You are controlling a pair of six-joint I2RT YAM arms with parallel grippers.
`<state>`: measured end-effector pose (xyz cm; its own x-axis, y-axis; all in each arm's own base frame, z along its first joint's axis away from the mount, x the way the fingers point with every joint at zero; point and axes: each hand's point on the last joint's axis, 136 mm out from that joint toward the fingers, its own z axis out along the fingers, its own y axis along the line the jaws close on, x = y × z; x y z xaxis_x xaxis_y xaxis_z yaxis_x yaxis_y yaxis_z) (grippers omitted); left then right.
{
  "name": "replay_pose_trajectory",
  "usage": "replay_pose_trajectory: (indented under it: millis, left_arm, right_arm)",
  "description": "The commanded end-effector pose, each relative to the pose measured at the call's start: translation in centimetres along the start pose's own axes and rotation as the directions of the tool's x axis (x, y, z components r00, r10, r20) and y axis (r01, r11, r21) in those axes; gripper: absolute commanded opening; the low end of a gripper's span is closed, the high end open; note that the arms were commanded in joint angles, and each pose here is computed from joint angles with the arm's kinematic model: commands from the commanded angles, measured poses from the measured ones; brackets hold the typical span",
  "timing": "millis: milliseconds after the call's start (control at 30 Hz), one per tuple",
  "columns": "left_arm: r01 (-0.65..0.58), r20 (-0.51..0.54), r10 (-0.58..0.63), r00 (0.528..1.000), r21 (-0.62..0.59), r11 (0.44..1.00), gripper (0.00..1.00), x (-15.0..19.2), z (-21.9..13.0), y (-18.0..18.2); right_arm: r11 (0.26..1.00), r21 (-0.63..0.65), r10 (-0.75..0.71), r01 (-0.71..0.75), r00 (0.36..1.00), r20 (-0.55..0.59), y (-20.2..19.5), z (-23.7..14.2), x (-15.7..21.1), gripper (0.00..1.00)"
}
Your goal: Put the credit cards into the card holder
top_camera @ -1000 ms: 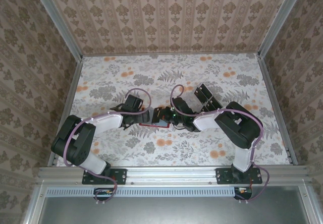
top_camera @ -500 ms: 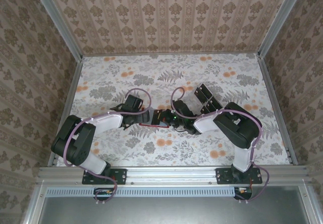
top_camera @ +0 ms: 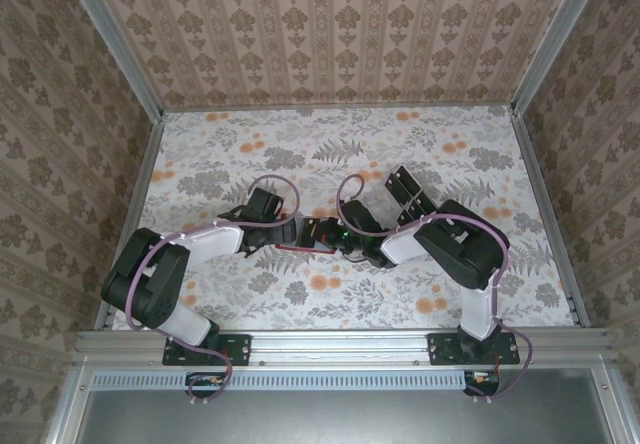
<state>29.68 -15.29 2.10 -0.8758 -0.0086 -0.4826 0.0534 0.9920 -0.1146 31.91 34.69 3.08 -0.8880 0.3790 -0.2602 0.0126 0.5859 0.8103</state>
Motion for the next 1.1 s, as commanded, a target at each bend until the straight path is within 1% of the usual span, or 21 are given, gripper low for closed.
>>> replay_pose_trajectory:
  millis: [0,400,667,700,733,800,867,900,1067]
  left_arm:
    - [-0.009,-0.125,-0.001,0.992,-0.082,0.997,1.0,3.9,0.3,2.3]
    - [-0.011,-0.125,0.001,0.992,-0.077,0.997,1.0,3.8,0.3,2.2]
    - [-0.002,-0.12,-0.006,0.993,-0.066,0.998,1.0,3.5,0.1,1.9]
    - [-0.001,-0.116,-0.006,0.993,-0.061,0.998,1.0,3.3,0.0,1.7]
    - [0.002,-0.113,-0.009,0.994,-0.06,0.998,1.0,3.1,-0.2,1.7]
    - [0.016,-0.1,-0.021,0.995,-0.055,0.998,1.0,2.3,-0.7,1.7]
    - [0.032,-0.086,-0.035,0.996,-0.041,0.999,1.0,1.5,-1.3,1.7]
    - [0.036,-0.081,-0.039,0.996,-0.04,0.999,1.0,1.1,-1.6,1.8]
    - [0.067,-0.048,-0.068,0.997,-0.026,0.997,1.0,-0.3,-3.1,2.6]
  right_arm:
    - [0.996,0.083,0.029,-0.023,0.997,-0.07,-3.1,0.6,1.8,0.0]
    - [0.997,0.075,0.026,-0.017,0.992,-0.122,-2.9,1.6,2.5,0.0]
    - [0.994,0.106,0.004,0.014,0.986,-0.167,-2.3,2.6,2.5,0.0]
    - [0.994,0.112,0.001,0.018,0.985,-0.174,-2.1,2.5,2.5,0.03]
    - [0.993,0.117,-0.003,0.025,0.984,-0.181,-2.0,2.5,2.4,0.08]
    - [0.99,0.133,-0.021,0.047,0.981,-0.193,-1.4,2.2,2.1,0.23]
    - [0.986,0.148,-0.039,0.07,0.978,-0.205,-1.0,1.9,2.0,0.33]
    - [0.985,0.153,-0.048,0.081,0.977,-0.208,-0.7,1.7,1.8,0.37]
    - [0.974,0.183,-0.093,0.135,0.971,-0.221,0.6,0.4,0.8,0.49]
